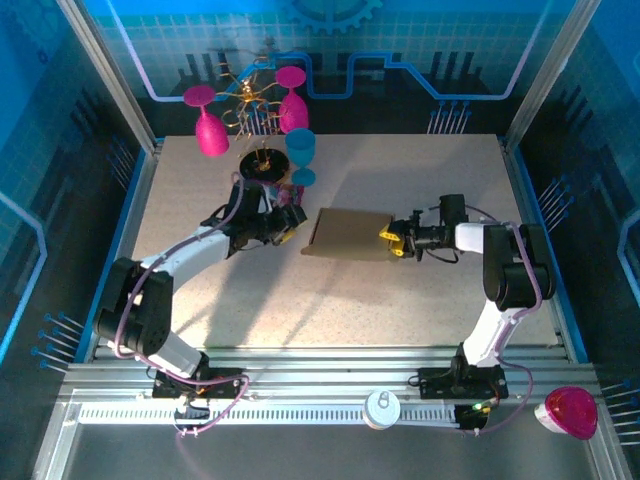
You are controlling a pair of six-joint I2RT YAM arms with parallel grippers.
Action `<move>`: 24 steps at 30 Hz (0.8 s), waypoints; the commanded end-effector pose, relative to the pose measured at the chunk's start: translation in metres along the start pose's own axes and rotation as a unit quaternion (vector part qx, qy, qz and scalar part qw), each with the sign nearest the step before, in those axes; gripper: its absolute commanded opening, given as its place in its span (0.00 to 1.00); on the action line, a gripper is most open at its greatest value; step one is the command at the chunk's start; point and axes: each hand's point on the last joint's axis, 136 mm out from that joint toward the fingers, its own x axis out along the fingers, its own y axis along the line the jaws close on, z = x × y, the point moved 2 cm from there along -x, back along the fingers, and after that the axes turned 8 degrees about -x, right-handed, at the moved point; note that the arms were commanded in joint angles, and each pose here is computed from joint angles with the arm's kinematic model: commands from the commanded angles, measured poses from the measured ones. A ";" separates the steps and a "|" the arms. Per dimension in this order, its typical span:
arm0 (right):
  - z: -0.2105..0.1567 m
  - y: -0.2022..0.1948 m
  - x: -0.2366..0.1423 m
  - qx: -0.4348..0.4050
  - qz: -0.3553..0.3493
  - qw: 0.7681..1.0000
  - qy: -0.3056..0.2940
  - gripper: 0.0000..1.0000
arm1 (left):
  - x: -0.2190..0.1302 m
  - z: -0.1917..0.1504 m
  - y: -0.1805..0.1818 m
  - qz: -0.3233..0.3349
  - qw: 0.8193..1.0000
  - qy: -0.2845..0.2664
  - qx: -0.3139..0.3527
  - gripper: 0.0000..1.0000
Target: Fold the paper box
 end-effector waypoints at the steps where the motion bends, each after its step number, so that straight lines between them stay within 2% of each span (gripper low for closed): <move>1: 0.001 0.016 -0.004 0.059 0.024 0.998 0.023 0.29 | 0.001 0.003 0.010 0.010 0.994 -0.003 -0.108 0.57; 3: -0.001 0.020 -0.005 0.077 0.018 0.996 0.031 0.29 | 0.004 0.003 0.009 0.009 0.992 0.002 -0.130 0.61; 8: -0.008 0.024 -0.011 0.105 -0.016 0.993 0.056 0.29 | 0.017 0.000 0.008 0.018 0.983 0.042 -0.180 0.62; 14: -0.010 0.025 -0.015 0.125 -0.024 0.989 0.069 0.30 | 0.030 -0.001 0.014 0.031 0.979 0.067 -0.191 0.69; 21: -0.012 0.022 -0.015 0.138 -0.027 0.987 0.078 0.30 | 0.046 0.000 0.009 -0.032 0.965 0.087 -0.245 0.71; 24: -0.009 0.024 -0.015 0.138 -0.024 0.987 0.076 0.30 | 0.046 -0.010 0.018 -0.018 0.958 0.107 -0.265 0.71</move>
